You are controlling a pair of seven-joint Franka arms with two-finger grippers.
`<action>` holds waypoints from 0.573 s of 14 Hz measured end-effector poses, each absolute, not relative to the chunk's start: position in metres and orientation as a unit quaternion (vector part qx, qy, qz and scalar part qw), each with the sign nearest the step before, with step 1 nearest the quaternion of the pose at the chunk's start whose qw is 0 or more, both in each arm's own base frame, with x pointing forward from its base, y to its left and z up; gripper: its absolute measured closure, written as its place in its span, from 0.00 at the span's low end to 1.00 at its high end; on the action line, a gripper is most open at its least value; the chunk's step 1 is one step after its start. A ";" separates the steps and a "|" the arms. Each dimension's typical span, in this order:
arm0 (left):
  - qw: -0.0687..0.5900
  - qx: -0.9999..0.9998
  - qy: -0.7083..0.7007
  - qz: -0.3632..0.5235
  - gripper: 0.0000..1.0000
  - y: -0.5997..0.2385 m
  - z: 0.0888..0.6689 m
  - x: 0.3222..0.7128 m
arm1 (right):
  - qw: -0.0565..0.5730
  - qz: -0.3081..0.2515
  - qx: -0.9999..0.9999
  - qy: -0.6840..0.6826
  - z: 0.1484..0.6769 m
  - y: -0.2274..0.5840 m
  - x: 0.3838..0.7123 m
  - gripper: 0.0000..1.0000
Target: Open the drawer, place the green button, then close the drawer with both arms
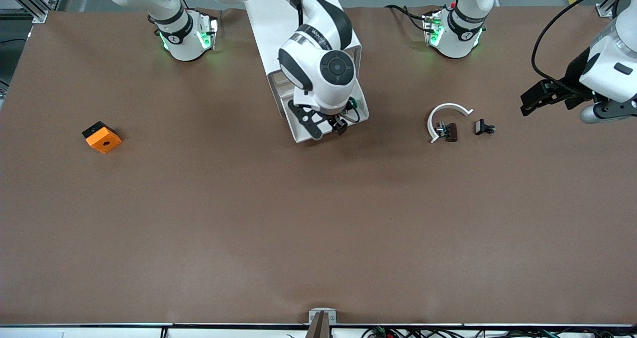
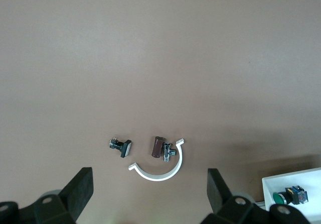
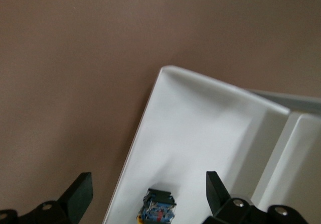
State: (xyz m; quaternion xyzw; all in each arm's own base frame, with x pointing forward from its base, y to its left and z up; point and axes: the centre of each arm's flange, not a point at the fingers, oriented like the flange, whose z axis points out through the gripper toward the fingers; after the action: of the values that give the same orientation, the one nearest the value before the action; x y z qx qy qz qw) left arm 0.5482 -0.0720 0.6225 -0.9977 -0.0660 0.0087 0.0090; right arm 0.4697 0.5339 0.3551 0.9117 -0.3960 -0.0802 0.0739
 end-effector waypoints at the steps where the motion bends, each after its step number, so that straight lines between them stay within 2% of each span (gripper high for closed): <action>1: 0.009 -0.998 -0.062 0.011 0.00 -0.076 0.617 0.551 | 0.076 -0.087 0.919 -0.376 0.365 0.517 0.483 0.00; 5: 0.006 -0.999 -0.030 0.022 0.00 -0.117 0.581 0.567 | 0.078 -0.128 0.946 -0.288 0.411 0.412 0.549 0.00; 8: -0.001 -0.999 -0.010 0.035 0.00 -0.142 0.537 0.586 | 0.055 -0.144 0.963 -0.223 0.447 0.339 0.582 0.00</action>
State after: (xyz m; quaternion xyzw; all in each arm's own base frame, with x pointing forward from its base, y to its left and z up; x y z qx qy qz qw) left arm 0.5864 -0.1417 0.5371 -0.9993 -0.0103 0.0347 -0.0008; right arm 0.5821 0.3386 0.4468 0.9626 -0.2231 -0.1436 0.0553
